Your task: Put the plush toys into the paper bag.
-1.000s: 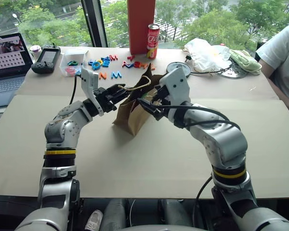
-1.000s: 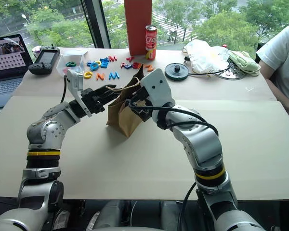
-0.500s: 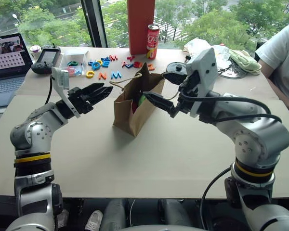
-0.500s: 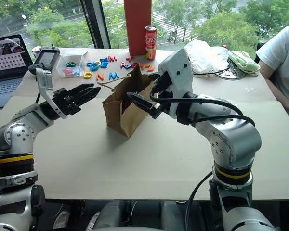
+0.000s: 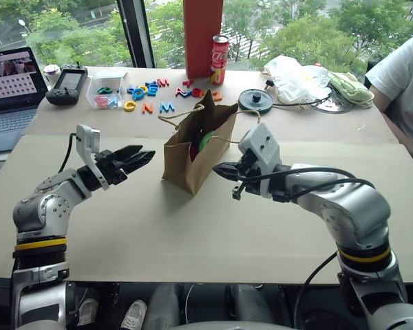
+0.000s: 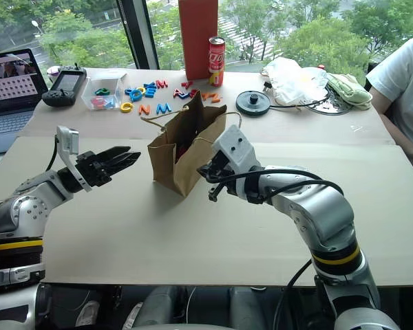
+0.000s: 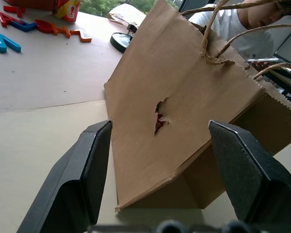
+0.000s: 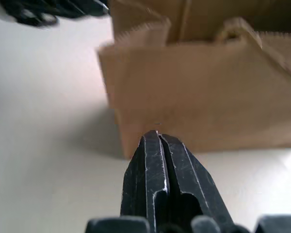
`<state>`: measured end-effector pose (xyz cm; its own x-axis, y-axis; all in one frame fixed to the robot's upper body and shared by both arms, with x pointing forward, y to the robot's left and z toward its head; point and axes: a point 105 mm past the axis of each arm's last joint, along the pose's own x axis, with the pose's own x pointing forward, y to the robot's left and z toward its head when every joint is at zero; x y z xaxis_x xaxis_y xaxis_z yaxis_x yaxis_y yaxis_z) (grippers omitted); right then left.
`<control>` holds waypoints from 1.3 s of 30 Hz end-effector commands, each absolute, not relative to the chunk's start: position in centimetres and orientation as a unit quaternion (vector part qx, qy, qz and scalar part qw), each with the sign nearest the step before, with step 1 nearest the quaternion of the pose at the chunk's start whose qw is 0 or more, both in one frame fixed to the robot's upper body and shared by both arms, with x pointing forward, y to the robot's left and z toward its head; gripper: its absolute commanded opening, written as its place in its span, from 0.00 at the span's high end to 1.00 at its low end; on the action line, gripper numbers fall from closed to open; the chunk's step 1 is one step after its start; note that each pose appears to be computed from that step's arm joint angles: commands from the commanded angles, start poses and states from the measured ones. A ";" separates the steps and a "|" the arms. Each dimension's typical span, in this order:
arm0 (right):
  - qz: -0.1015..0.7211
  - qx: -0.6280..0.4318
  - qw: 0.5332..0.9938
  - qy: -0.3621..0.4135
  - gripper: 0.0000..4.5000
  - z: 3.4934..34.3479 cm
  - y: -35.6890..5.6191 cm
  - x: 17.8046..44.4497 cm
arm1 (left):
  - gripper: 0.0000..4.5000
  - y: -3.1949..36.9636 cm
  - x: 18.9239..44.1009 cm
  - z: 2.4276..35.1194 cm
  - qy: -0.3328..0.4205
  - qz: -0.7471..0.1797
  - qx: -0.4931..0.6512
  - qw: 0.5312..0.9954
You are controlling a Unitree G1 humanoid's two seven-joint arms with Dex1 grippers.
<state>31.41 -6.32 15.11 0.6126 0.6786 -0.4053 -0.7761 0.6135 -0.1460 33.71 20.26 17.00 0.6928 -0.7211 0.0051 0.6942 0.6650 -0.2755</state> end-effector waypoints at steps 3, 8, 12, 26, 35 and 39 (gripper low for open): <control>0.402 -0.155 0.894 0.123 1.00 16.0 -3.7 33.4 | 0.25 20.1 33.0 17.4 0.046 -0.410 -0.099 0.906; 0.407 -0.147 0.896 0.097 1.00 17.8 -1.7 34.2 | 0.25 19.8 33.3 16.1 0.056 -0.411 -0.044 0.909; 0.414 -0.139 0.896 0.083 1.00 18.9 -0.4 34.3 | 0.25 19.3 33.5 15.7 0.051 -0.415 -0.008 0.908; 0.409 -0.127 0.900 0.086 1.00 18.8 1.1 35.1 | 0.25 17.0 34.0 15.2 0.037 -0.434 0.037 0.900; 0.406 -0.123 0.901 0.089 1.00 18.7 1.4 35.2 | 0.25 16.0 33.9 15.2 0.028 -0.445 0.053 0.894; 0.404 -0.121 0.902 0.091 1.00 18.6 1.4 35.3 | 0.25 16.2 33.7 15.3 0.029 -0.448 0.057 0.892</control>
<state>35.05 1.14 16.48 0.6402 0.6923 -0.3330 -0.7562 0.6442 -0.1145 33.91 16.46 13.82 0.6122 -0.7800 -0.1294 0.7879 0.6155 0.0175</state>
